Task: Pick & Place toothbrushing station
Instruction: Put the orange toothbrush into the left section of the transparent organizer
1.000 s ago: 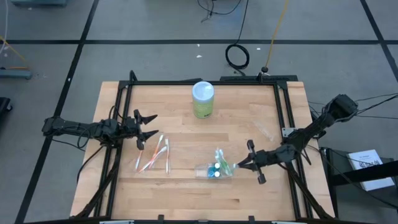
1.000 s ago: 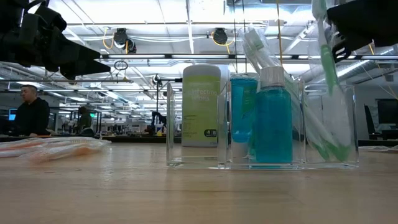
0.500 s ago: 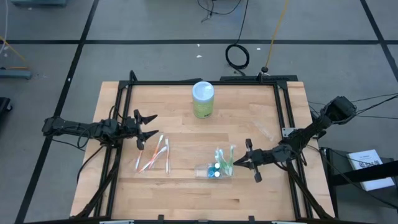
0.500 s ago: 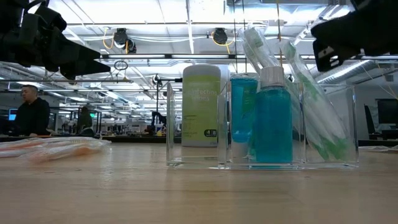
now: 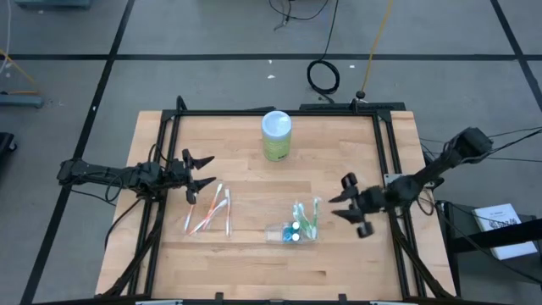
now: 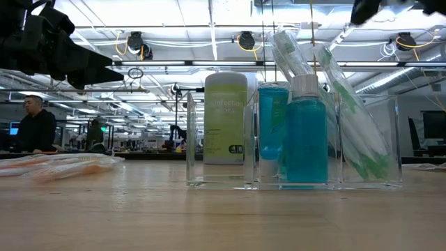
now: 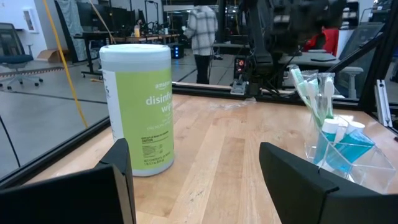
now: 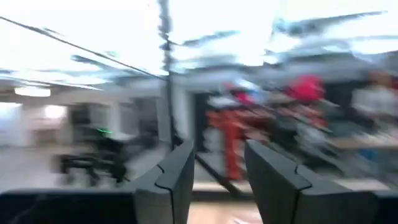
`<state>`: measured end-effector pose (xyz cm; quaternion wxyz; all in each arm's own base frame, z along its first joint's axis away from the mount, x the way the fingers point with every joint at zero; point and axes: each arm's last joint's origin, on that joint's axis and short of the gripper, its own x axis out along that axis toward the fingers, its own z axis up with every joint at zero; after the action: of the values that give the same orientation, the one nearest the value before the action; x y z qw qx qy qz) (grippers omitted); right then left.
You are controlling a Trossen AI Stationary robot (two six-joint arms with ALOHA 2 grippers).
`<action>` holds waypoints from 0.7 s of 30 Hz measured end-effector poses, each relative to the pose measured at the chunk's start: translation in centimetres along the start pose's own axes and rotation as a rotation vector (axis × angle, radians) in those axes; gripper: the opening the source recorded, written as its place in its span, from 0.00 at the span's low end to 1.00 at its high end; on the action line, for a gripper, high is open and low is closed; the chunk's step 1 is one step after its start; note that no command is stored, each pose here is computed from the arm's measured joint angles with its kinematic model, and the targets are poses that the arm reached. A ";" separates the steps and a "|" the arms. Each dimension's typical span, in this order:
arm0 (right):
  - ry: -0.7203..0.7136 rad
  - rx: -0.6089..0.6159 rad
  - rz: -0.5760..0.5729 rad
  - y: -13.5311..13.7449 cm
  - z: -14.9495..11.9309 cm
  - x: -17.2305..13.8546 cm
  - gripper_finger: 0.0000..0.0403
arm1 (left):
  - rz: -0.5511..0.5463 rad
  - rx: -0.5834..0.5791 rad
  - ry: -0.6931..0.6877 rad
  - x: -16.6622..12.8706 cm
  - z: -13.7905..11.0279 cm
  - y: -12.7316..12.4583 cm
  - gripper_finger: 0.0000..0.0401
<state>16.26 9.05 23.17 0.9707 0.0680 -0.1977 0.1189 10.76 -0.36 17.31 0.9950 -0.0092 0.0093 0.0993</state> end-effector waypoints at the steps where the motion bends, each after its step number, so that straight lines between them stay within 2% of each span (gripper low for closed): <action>1: -0.009 -0.004 0.069 0.1 0.4 -0.2 0.35 | 0.000 0.000 0.000 0.0 0.0 0.0 0.56; 3: 0.019 0.001 0.200 0.2 1.0 -0.6 0.35 | 0.000 0.000 0.000 0.0 0.0 0.0 0.56; 5: 0.069 0.027 0.244 0.0 1.4 -1.2 0.34 | 0.000 0.000 0.000 0.0 0.0 0.0 0.56; 10: 0.188 0.030 0.179 -0.6 1.9 -2.7 0.32 | 0.000 0.000 0.000 0.0 0.0 0.0 0.56; 14: 0.279 0.014 0.180 -1.0 1.9 -3.8 0.31 | 0.000 0.000 0.000 0.0 0.0 0.0 0.56; 21: 0.353 0.004 0.179 -1.5 0.0 -5.9 0.29 | 0.000 0.000 0.000 0.0 0.0 0.0 0.56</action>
<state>11.33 6.38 20.68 0.9757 0.0303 -0.0294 0.2151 10.76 -0.36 17.32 0.9950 -0.0092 0.0092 0.0993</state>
